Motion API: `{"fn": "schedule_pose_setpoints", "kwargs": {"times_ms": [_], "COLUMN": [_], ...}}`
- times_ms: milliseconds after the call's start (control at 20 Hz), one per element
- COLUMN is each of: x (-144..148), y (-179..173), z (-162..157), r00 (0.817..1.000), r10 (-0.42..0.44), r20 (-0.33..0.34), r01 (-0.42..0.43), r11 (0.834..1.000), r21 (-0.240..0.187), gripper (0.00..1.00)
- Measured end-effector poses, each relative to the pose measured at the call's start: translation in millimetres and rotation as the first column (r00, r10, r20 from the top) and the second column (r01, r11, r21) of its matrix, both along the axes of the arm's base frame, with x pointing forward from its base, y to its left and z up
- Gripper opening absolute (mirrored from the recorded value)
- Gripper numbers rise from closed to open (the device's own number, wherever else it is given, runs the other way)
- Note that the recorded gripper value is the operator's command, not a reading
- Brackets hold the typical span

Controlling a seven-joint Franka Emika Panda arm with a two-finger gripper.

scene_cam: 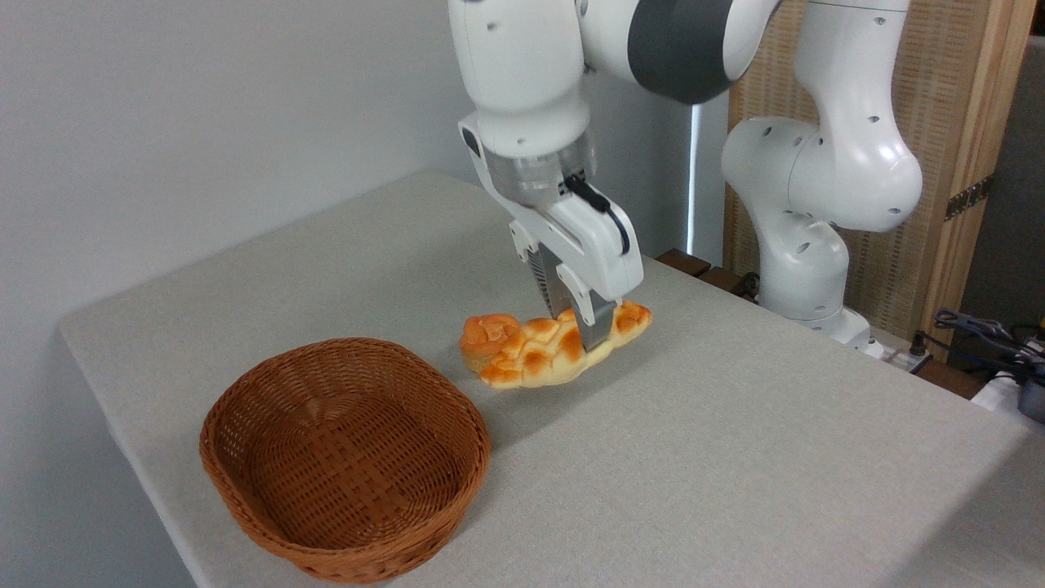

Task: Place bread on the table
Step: 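Carry the held loaf out of the basket beside the orange bun, then lower the loaf onto the table and open the gripper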

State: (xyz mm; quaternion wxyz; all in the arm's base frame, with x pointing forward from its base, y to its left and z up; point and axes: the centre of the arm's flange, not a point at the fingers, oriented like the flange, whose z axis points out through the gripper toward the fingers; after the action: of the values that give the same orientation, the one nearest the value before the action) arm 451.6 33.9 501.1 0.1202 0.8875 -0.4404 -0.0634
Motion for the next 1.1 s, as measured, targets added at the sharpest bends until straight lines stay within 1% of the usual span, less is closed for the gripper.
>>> {"fn": "schedule_pose_setpoints", "kwargs": {"times_ms": [100, 200, 250, 300, 350, 400, 600, 700, 750, 1100], "x": [-4.6, -6.5, -6.4, -6.0, -5.7, -5.3, 0.0, 2.7, 3.6, 4.9], "y": [-1.9, -2.0, -1.3, -0.2, 0.7, 1.2, 0.8, -1.4, -2.5, -4.0], "z": [-13.0, -21.1, -23.6, -26.0, -27.8, -29.2, -39.7, -45.9, -47.9, -48.3], "r00": [1.000, 0.999, 0.999, 0.999, 0.999, 0.999, 0.998, 0.998, 0.998, 0.998], "r10": [-0.004, -0.005, -0.007, -0.010, -0.012, -0.014, -0.015, -0.020, -0.022, -0.025], "r20": [-0.029, -0.040, -0.041, -0.043, -0.045, -0.047, -0.055, -0.064, -0.067, -0.063], "r01": [0.004, 0.005, 0.007, 0.010, 0.013, 0.015, 0.018, 0.022, 0.025, 0.027], "r11": [1.000, 1.000, 1.000, 1.000, 1.000, 0.999, 0.999, 0.999, 0.999, 0.999], "r21": [-0.001, 0.002, 0.009, 0.019, 0.028, 0.033, 0.038, 0.039, 0.040, 0.041], "gripper": [0.53, 0.56, 0.61, 0.69, 0.73, 0.75, 0.91, 0.97, 1.00, 1.00]}}
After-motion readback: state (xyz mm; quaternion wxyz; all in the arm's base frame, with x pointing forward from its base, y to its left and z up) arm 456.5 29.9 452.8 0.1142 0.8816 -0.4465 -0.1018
